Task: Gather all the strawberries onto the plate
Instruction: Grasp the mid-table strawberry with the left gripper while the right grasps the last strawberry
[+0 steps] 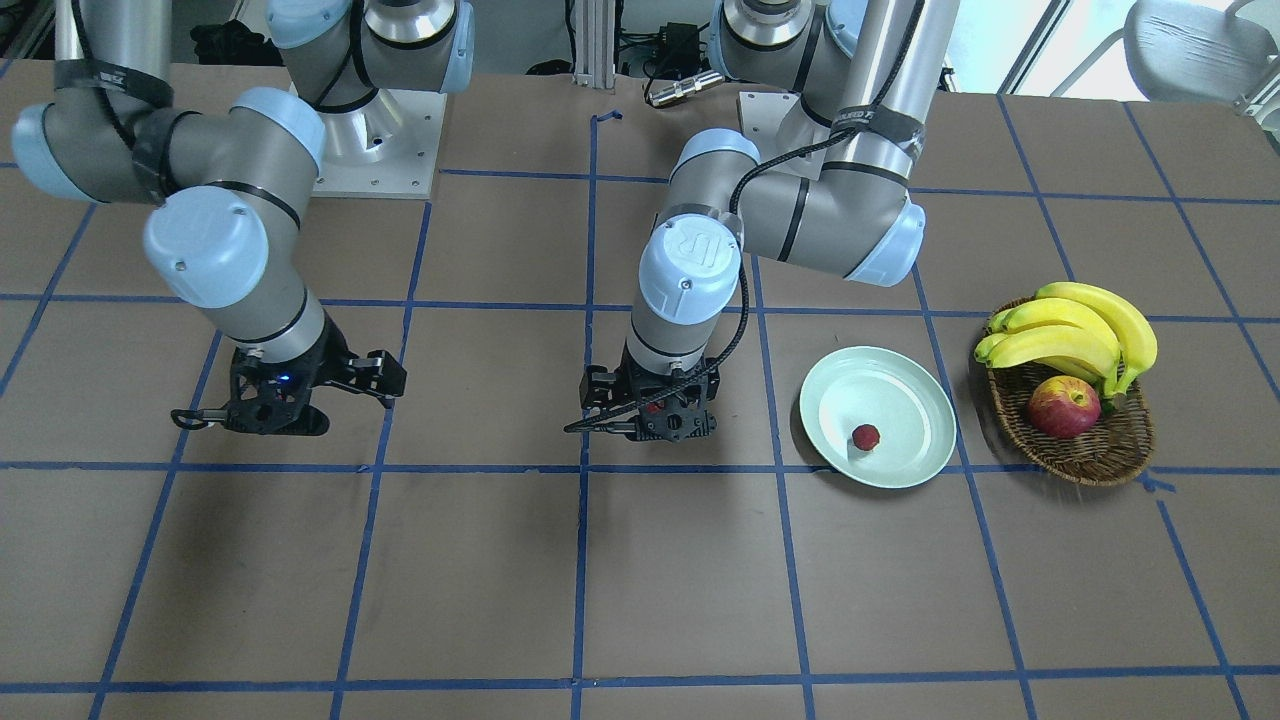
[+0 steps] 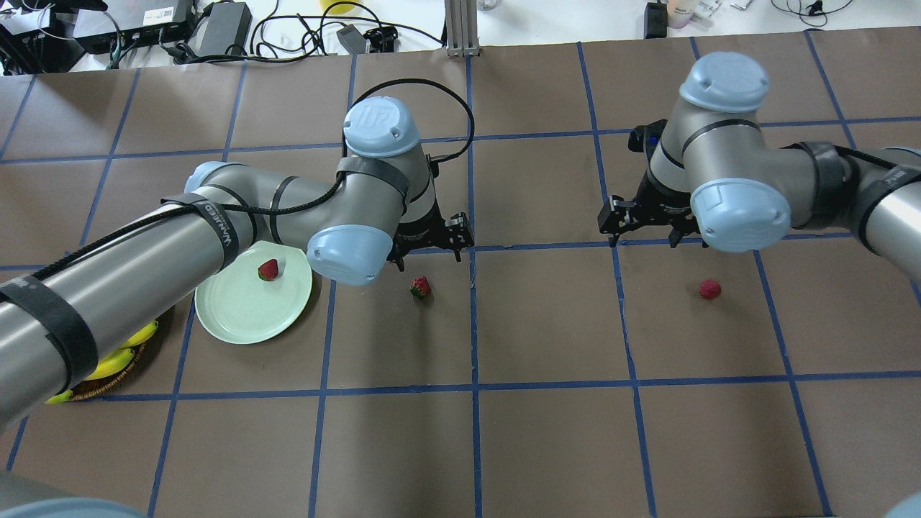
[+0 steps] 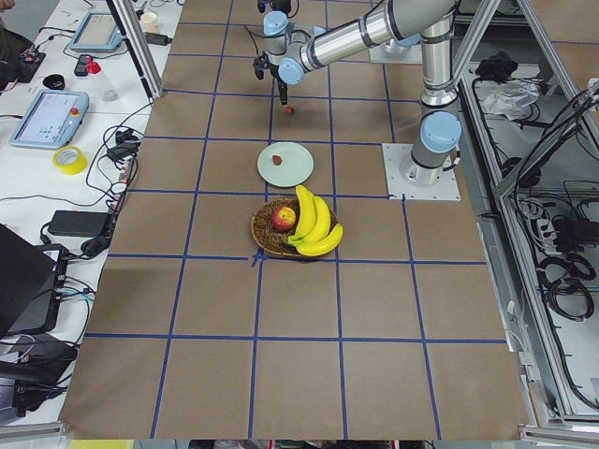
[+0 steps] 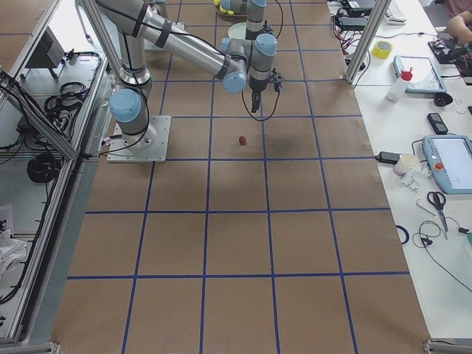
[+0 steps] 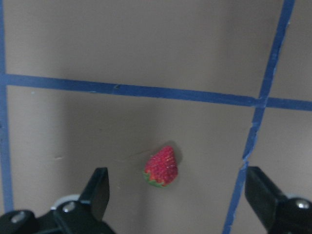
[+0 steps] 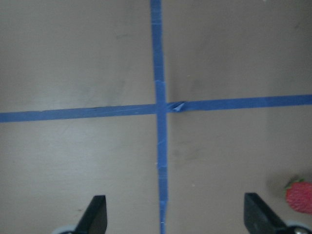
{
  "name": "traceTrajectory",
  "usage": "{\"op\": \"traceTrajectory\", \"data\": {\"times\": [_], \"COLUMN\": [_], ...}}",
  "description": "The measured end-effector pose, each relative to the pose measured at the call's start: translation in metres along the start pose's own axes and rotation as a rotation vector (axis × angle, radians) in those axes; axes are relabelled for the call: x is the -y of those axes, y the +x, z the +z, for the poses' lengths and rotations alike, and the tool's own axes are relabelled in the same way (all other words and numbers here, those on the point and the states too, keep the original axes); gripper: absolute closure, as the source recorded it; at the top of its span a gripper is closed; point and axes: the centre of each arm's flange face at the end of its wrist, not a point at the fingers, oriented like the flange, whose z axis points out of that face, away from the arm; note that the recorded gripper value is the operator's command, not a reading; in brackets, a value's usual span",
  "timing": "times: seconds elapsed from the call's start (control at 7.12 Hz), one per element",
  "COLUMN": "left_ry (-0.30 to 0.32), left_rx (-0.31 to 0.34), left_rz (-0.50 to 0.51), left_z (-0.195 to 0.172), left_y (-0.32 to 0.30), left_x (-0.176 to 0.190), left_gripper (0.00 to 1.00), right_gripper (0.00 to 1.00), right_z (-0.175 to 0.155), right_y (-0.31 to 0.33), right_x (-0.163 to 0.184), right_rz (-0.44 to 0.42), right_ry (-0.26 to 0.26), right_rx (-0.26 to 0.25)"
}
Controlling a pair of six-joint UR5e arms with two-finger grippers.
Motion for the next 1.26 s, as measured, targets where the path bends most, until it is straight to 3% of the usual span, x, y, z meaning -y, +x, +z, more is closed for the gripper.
{"op": "traceTrajectory", "data": {"times": [0.14, 0.28, 0.42, 0.7, 0.84, 1.26], "left_ry": [0.014, 0.047, 0.068, 0.067, 0.065, 0.085], "left_rx": [0.010, 0.023, 0.036, 0.053, 0.054, 0.044], "left_rz": [0.004, 0.028, 0.059, 0.082, 0.083, 0.088], "left_z": [0.021, 0.032, 0.036, 0.043, 0.043, 0.033], "left_y": [0.001, -0.002, -0.004, -0.008, -0.009, -0.016], "left_x": [-0.007, -0.010, -0.010, -0.015, -0.016, -0.009], "left_gripper": [0.03, 0.09, 0.41, 0.78, 0.92, 1.00], "right_gripper": [0.01, 0.01, 0.01, 0.04, 0.04, 0.04], "right_z": [-0.001, 0.001, 0.005, 0.015, 0.021, 0.055], "right_y": [0.046, 0.082, 0.101, 0.112, 0.112, 0.110], "right_x": [0.003, 0.002, -0.001, -0.008, -0.012, -0.036], "right_rz": [-0.042, -0.065, -0.074, -0.087, -0.088, -0.079], "right_ry": [-0.001, -0.007, -0.016, -0.023, -0.030, -0.026], "right_rx": [-0.013, -0.015, -0.011, -0.007, -0.005, -0.001]}}
